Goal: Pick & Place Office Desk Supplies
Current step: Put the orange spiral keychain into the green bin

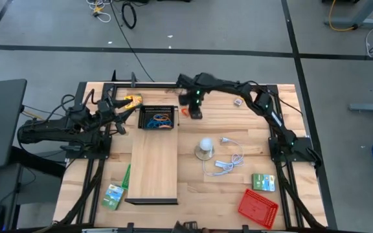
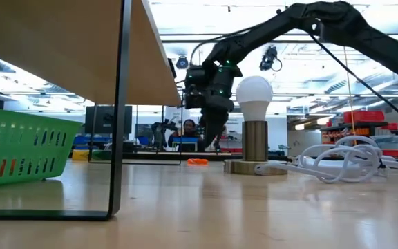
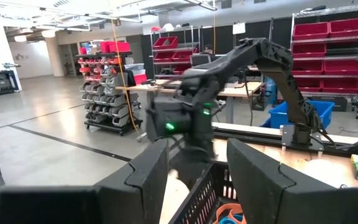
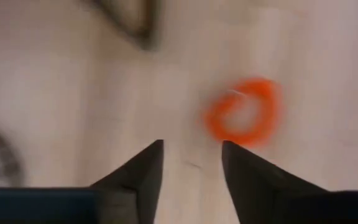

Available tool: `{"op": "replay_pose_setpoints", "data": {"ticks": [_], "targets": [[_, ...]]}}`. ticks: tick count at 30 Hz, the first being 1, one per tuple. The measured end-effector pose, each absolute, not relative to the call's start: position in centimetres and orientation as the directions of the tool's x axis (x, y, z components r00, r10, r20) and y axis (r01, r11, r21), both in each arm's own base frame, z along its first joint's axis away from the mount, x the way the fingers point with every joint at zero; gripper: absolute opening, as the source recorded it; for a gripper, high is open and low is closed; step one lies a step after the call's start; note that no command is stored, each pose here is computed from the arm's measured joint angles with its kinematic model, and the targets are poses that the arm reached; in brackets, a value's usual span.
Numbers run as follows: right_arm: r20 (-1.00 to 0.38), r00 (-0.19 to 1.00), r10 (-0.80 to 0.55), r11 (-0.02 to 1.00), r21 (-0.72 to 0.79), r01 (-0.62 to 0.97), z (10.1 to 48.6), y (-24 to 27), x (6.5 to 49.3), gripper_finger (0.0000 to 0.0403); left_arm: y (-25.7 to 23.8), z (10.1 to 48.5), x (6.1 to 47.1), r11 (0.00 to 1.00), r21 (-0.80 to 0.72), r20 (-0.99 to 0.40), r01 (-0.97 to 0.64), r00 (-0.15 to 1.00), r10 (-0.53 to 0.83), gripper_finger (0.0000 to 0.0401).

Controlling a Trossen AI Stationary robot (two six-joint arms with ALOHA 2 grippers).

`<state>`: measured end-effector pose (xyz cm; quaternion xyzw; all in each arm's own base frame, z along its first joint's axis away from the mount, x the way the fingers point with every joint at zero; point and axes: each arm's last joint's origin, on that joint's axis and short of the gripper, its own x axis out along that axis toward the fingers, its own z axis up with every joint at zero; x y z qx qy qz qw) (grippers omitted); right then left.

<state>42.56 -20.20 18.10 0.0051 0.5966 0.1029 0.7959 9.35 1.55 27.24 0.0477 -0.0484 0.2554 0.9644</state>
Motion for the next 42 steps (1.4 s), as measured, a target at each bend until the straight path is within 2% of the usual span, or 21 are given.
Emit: {"op": "replay_pose_setpoints", "data": {"ticks": [5,9,13,20,25,27,30,33,36,42], "targets": [[-0.97,0.224,0.096,0.968,0.038,-0.248,17.9,-17.8,43.7,0.0202,1.6,27.2,9.4,0.864,0.081,0.115,-0.498,0.865,0.488,0.0169],[-0.981,0.187,0.043,0.967,-0.007,-0.255,17.9,-17.5,43.6,0.0197,1.5,27.2,9.4,0.864,0.081,0.114,-0.497,0.866,0.487,0.0169],[-0.994,0.1,-0.037,0.959,-0.064,-0.277,18.1,-18.0,42.8,0.0188,1.5,27.2,9.4,0.87,0.081,0.111,-0.486,0.872,0.477,0.0169],[-0.988,0.152,-0.018,0.936,-0.07,-0.344,18.0,-20.1,42.3,0.0183,1.5,27.2,9.4,0.876,0.071,0.113,-0.476,0.877,0.467,0.0169],[-0.989,0.141,-0.039,0.909,-0.093,-0.406,17.1,-20.2,42.6,0.0182,1.4,27.2,9.4,0.885,0.072,0.113,-0.459,0.886,0.45,0.0169],[-0.988,0.157,-0.007,0.917,-0.068,-0.392,17.1,-20.2,42.6,0.0182,1.4,27.2,9.4,0.887,0.073,0.113,-0.455,0.888,0.446,0.0169],[-0.975,0.179,0.132,0.939,0.065,-0.338,17.3,-20.0,42.2,0.0182,1.4,27.2,9.4,0.887,0.073,0.113,-0.455,0.888,0.446,0.0169],[-0.907,0.274,0.32,0.925,0.237,-0.296,18.7,-19.8,41.8,0.0182,1.4,27.1,9.4,0.887,0.076,0.106,-0.455,0.888,0.447,0.0169],[-0.798,0.371,0.476,0.871,0.37,-0.322,19.7,-19.8,41.8,0.0182,1.4,27.1,9.4,0.887,0.076,0.107,-0.456,0.888,0.447,0.0169],[-0.707,0.468,0.53,0.847,0.419,-0.326,19.8,-21.6,41.5,0.0159,1.4,27.1,9.5,0.895,0.055,0.108,-0.442,0.894,0.435,0.0169]]}}
